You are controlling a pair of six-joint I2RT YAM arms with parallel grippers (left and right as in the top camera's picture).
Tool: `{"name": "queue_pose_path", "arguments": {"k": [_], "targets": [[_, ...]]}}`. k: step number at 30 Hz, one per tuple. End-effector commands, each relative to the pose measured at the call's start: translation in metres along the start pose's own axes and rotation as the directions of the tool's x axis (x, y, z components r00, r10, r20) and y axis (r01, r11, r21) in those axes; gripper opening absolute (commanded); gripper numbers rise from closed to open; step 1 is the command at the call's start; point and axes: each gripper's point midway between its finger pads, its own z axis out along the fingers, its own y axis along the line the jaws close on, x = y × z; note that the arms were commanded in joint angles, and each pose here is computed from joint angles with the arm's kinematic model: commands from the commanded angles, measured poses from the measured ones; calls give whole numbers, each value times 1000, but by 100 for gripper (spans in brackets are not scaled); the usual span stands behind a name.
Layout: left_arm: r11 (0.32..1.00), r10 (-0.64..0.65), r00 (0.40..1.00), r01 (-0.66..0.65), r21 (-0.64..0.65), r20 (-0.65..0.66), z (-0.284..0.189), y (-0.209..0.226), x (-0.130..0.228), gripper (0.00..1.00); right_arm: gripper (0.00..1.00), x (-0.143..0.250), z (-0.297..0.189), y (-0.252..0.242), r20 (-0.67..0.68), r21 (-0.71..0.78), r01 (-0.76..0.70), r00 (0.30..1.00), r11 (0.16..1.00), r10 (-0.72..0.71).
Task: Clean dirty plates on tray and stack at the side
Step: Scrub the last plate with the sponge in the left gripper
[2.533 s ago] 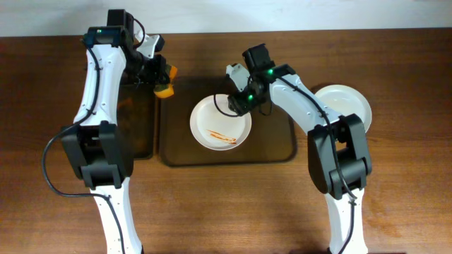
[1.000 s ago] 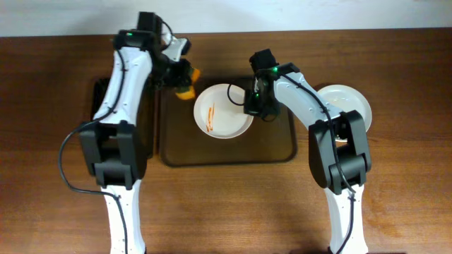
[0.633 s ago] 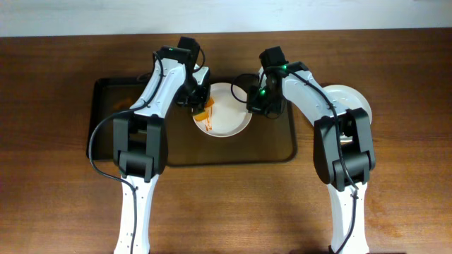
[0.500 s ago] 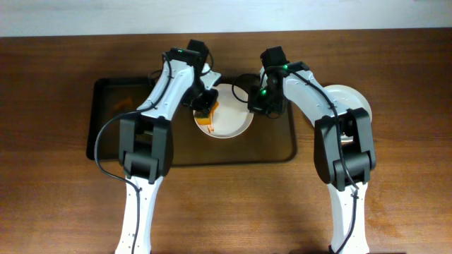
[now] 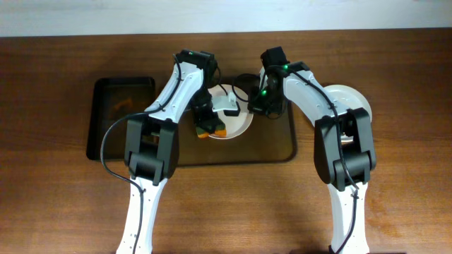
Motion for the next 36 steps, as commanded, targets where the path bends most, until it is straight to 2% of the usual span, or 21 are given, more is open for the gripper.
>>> {"name": "queue_pose_path", "arguments": {"k": [1, 3, 5, 7, 8, 10, 11, 12, 13, 14, 15, 19, 20, 21, 22, 26, 28, 30, 31, 34, 36], "targets": [[1000, -20, 999, 21, -22, 36, 3, 10, -5, 0, 4, -1, 2, -8, 4, 21, -20, 1000, 1000, 20], [955, -259, 961, 270, -120, 99, 0, 40, -12, 0, 4, -1, 2, -8, 4, 21, -20, 1000, 1000, 20], [893, -376, 919, 394, -218, 121, -4, 63, -9, 0, 4, -1, 2, -9, 3, 22, -20, 1000, 1000, 20], [793, -515, 848, 527, -305, 126, -1, 82, 4, 0, 4, -1, 2, -9, 3, 22, -20, 1000, 1000, 20], [704, -619, 774, 622, -342, 133, 5, 90, 15, 0, 4, -1, 2, -9, 3, 22, -20, 1000, 1000, 20], [492, -792, 583, 786, -375, 184, 15, 99, 31, 0, 4, -1, 2, -9, 3, 22, -20, 1000, 1000, 20], [371, -853, 466, 857, -357, 234, 15, 100, 34, 0, 4, -1, 2, -9, 3, 22, -20, 1000, 1000, 20], [184, -914, 276, 936, -300, 299, 15, 99, 33, 0, 4, -1, 2, -9, 3, 22, -20, 1000, 1000, 20], [-48, -937, 34, 973, -226, 349, 17, 94, 35, 0, 4, -1, 2, -9, 3, 22, -20, 1000, 1000, 20], [-259, -915, -189, 953, -160, 356, 19, 85, 37, 0, 4, -1, 2, -9, 3, 22, -20, 1000, 1000, 20], [-406, -877, -349, 906, -121, 330, 23, 72, 38, 0, 4, -1, 2, -9, 3, 22, -20, 1000, 1000, 20], [-419, -890, -398, 907, -53, 225, 30, 58, 20, 0, 4, 0, 2, -9, 0, 23, -19, 1000, 1000, 19], [-507, -855, -493, 860, -60, 163, 32, 41, 21, 0, 4, 0, 2, -9, 0, 23, -19, 1000, 1000, 19], [-568, -822, -561, 820, -68, 98, 33, 26, 19, 0, 4, 0, 2, -9, 0, 23, -19, 1000, 1000, 19], [-582, -812, -583, 812, -41, -17, 34, 11, 5, 0, 4, 0, 2, -9, 0, 23, -19, 1000, 1000, 19], [-620, -735, -581, 784, 0, -349, 23, -37, -32, 0, 4, 0, 2, -9, 0, 23, -19, 1000, 1000, 19], [-619, -715, -533, 783, 55, -452, 14, -46, -47, 0, 4, 0, 2, -9, 0, 23, -19, 1000, 1000, 19], [-606, -740, -518, 790, 92, -429, 16, -37, -50, 0, 4, 0, 2, -9, 0, 23, -19, 1000, 1000, 19], [-589, -774, -525, 802, 101, -354, 22, -24, -45, 0, 4, 0, 2, -9, 0, 23, -19, 1000, 1000, 19], [-663, -744, -658, 749, 2, -116, 32, 5, -8, 0, 4, 0, 2, -9, 0, 23, -19, 1000, 1000, 19], [-658, -753, -658, 753, -10, 21, 31, 23, 7, 0, 4, 0, 2, -9, 0, 23, -19, 1000, 1000, 19]]}}
